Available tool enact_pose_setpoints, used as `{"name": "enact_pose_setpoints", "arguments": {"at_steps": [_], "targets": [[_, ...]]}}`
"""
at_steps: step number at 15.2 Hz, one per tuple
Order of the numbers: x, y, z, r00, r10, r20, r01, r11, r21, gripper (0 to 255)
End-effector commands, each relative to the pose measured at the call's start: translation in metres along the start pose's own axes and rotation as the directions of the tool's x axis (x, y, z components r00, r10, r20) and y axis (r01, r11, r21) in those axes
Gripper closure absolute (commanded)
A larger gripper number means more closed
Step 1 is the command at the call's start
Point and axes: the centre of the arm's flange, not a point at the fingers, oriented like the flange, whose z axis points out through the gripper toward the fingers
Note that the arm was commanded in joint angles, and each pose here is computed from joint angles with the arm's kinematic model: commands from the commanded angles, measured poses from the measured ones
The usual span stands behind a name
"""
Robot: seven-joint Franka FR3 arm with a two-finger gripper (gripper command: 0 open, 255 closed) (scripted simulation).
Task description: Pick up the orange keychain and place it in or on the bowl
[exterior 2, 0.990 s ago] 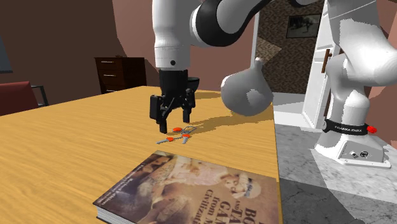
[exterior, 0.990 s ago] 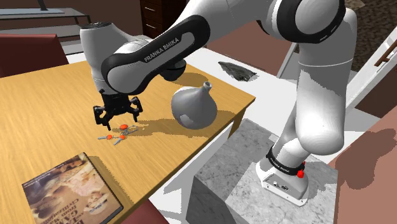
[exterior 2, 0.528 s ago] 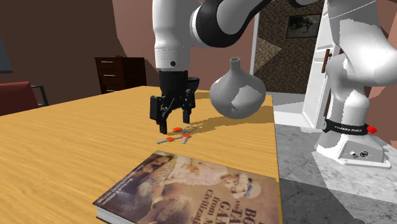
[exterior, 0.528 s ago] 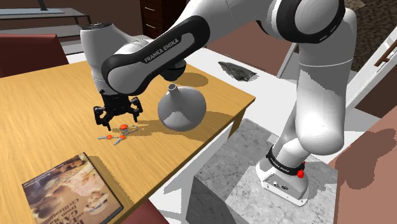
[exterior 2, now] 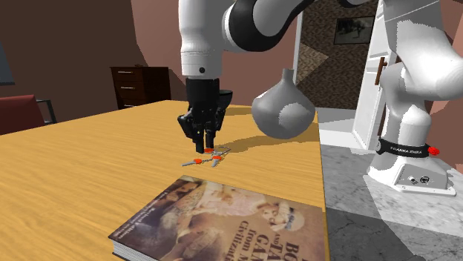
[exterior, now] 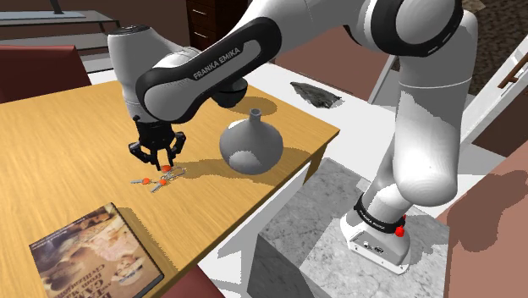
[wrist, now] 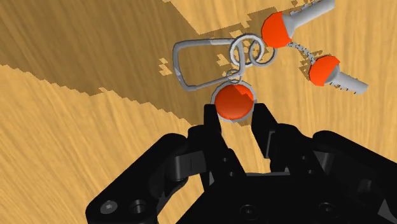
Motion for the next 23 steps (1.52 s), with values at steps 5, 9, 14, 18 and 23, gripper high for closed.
{"name": "enact_pose_setpoints", "arguments": {"at_steps": [5, 9, 14, 18, 23], "targets": [[-0.002, -0.004, -0.008, 1.0, -0.005, 0.008, 0.005, 1.0, -0.002, 255], [-0.002, -0.004, -0.029, 1.0, -0.005, 0.008, 0.005, 1.0, -0.002, 255], [-0.001, -0.004, -0.056, 1.0, -0.005, 0.008, 0.005, 1.0, -0.002, 255], [-0.001, -0.004, -0.077, 1.0, -0.005, 0.008, 0.005, 1.0, -0.002, 255], [-0.001, -0.004, -0.103, 1.0, -0.005, 0.008, 0.005, 1.0, -0.002, 255]]}}
